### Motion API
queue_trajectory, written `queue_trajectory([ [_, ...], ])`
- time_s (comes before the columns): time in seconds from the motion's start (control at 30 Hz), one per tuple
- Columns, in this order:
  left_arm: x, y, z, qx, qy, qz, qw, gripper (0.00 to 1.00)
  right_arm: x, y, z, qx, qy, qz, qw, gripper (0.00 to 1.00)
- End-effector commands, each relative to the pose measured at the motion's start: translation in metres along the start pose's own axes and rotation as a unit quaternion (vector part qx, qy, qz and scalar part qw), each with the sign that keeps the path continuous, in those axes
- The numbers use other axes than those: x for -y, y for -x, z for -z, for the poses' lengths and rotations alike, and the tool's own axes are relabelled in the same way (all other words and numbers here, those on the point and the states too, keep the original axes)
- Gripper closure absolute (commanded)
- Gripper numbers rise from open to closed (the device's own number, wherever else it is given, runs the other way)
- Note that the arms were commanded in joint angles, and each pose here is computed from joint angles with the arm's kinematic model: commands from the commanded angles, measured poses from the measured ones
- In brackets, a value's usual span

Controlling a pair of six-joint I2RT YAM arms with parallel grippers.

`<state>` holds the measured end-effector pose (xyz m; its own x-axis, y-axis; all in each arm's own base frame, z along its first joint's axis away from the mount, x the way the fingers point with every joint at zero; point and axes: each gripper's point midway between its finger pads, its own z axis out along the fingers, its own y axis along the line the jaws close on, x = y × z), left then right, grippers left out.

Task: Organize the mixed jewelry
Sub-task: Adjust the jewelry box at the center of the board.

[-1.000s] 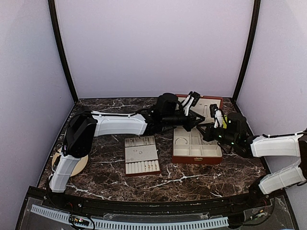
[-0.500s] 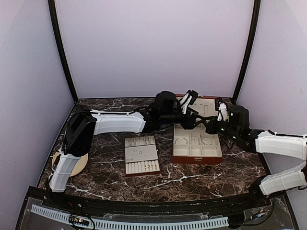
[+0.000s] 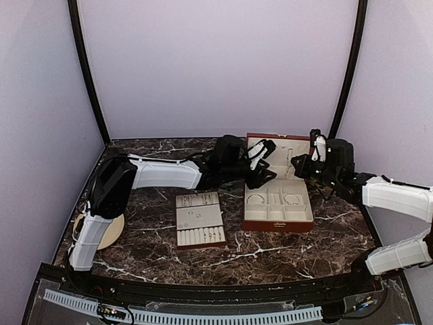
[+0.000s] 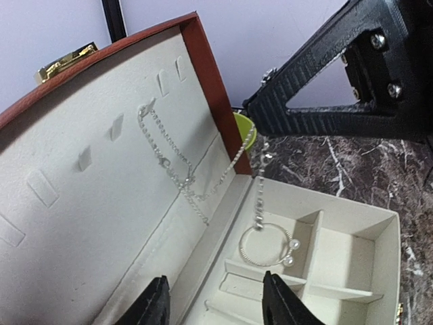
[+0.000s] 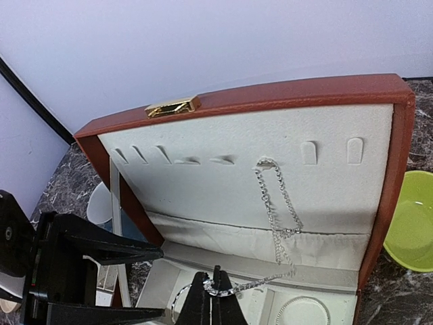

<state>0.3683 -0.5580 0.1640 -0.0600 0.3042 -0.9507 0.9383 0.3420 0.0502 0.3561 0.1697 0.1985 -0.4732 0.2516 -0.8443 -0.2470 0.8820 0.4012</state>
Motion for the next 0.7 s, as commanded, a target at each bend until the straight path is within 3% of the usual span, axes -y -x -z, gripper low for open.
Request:
queue_trajectory([
  [0.0,-0.018,0.008,0.006,-0.009,0.042,-0.084,0.996,0.51,-0.006,0.016,-0.001,0.016,0.009,-0.012,1.000,1.00],
  [0.17,-0.029,0.000,-0.003,-0.031,0.064,-0.119,0.990,0.46,-0.008,0.017,0.000,0.017,0.016,-0.015,1.000,1.00],
  [0.37,-0.024,-0.016,-0.013,-0.053,0.049,-0.115,0.991,0.47,-0.008,0.017,0.000,0.016,0.016,-0.015,1.000,1.00],
  [0.5,-0.003,-0.006,-0.003,-0.030,0.038,-0.112,0.993,0.50,-0.007,0.014,0.000,0.014,0.015,-0.017,1.000,1.00],
  [0.67,0.021,0.014,0.007,-0.029,0.004,-0.021,0.999,0.51,-0.006,0.012,-0.001,0.010,0.013,-0.021,1.000,1.00],
])
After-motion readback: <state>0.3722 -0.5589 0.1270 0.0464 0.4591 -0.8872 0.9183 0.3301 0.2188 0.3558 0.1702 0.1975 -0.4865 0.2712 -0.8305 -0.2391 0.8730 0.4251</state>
